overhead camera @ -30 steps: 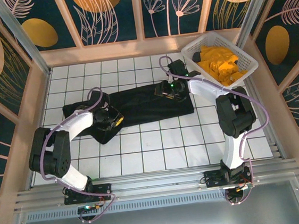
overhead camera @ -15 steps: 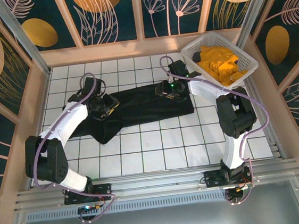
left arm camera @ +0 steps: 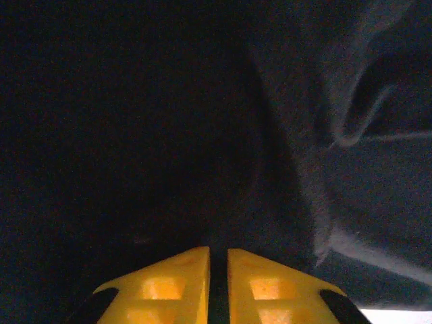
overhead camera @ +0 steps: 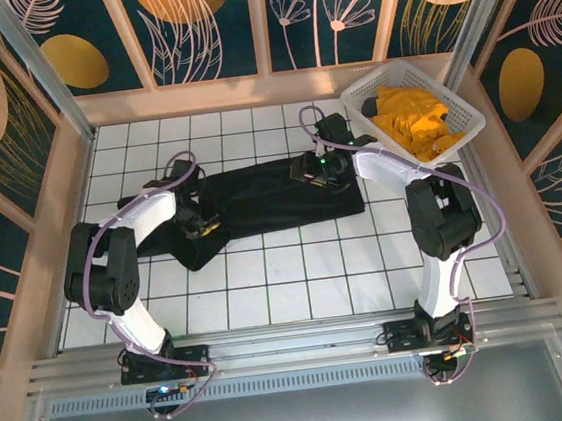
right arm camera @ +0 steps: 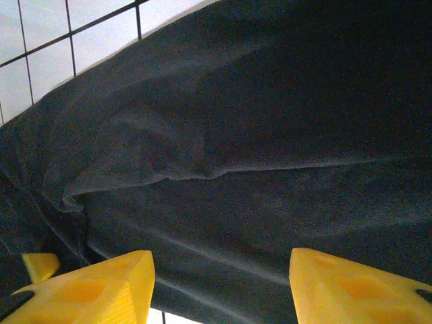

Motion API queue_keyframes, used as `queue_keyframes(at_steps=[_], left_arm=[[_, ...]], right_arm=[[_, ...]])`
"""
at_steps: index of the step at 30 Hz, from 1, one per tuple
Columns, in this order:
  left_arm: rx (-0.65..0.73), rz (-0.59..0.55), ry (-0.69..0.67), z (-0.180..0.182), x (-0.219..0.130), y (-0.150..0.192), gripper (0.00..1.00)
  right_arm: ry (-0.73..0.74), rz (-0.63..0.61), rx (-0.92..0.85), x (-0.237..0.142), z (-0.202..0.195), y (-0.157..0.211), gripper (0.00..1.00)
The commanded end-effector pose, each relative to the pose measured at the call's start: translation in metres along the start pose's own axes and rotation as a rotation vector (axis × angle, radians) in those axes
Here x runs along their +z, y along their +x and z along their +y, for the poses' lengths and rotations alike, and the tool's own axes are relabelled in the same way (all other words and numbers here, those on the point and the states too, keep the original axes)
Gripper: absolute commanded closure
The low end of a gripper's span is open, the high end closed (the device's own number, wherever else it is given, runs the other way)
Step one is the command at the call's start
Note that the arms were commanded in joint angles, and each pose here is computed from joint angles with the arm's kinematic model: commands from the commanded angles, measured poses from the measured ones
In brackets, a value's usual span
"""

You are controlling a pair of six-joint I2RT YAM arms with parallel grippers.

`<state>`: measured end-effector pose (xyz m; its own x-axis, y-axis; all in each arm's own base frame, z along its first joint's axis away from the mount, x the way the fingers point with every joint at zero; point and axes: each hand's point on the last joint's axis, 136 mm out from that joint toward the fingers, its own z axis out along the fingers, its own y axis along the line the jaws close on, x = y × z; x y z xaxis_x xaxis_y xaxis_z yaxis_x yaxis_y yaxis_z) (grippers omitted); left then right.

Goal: Fold and stack the t-shirts

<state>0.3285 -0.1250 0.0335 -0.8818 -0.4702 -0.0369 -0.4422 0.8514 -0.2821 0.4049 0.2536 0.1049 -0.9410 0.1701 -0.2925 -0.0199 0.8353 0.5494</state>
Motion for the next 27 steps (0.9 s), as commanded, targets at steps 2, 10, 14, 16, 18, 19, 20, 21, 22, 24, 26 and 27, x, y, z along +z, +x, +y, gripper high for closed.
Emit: queue_keyframes(at_steps=[2, 10, 14, 16, 18, 19, 20, 21, 22, 24, 26, 27], left_arm=[[0.044, 0.082, -0.036, 0.007, 0.022, 0.031, 0.98], [0.089, -0.046, -0.082, 0.007, -0.014, 0.014, 0.64], [0.052, -0.202, -0.144, 0.023, -0.056, -0.017, 0.48], [-0.034, -0.226, -0.134, 0.048, -0.063, -0.032, 0.49], [-0.108, -0.248, -0.109, 0.071, -0.068, -0.047, 0.50], [-0.142, -0.264, -0.101, 0.082, -0.071, -0.055, 0.50], [-0.163, -0.279, -0.092, 0.090, -0.073, -0.063, 0.50], [-0.183, -0.296, -0.081, 0.098, -0.075, -0.072, 0.50], [-0.200, -0.308, -0.083, 0.108, -0.076, -0.079, 0.50], [-0.219, -0.317, -0.073, 0.119, -0.075, -0.091, 0.53], [-0.224, -0.315, -0.083, 0.130, -0.072, -0.098, 0.55], [-0.223, -0.313, -0.092, 0.134, -0.070, -0.100, 0.55]], right_arm=[[-0.035, -0.031, -0.008, -0.012, 0.014, -0.005, 0.44], [-0.035, -0.022, 0.003, -0.001, 0.011, -0.007, 0.44], [-0.035, -0.026, -0.004, 0.009, 0.010, -0.014, 0.44], [-0.041, -0.029, 0.004, 0.014, 0.008, -0.022, 0.44], [-0.032, -0.024, 0.018, 0.022, 0.001, -0.029, 0.44], [-0.017, -0.024, 0.027, 0.026, -0.005, -0.033, 0.44], [-0.001, -0.020, 0.038, 0.029, -0.011, -0.036, 0.44], [0.016, -0.017, 0.053, 0.033, -0.018, -0.039, 0.44], [0.033, -0.013, 0.071, 0.038, -0.027, -0.042, 0.44], [0.072, 0.007, 0.102, 0.046, -0.042, -0.044, 0.44], [0.101, 0.031, 0.126, 0.053, -0.055, -0.044, 0.44], [0.116, 0.042, 0.135, 0.056, -0.061, -0.043, 0.44]])
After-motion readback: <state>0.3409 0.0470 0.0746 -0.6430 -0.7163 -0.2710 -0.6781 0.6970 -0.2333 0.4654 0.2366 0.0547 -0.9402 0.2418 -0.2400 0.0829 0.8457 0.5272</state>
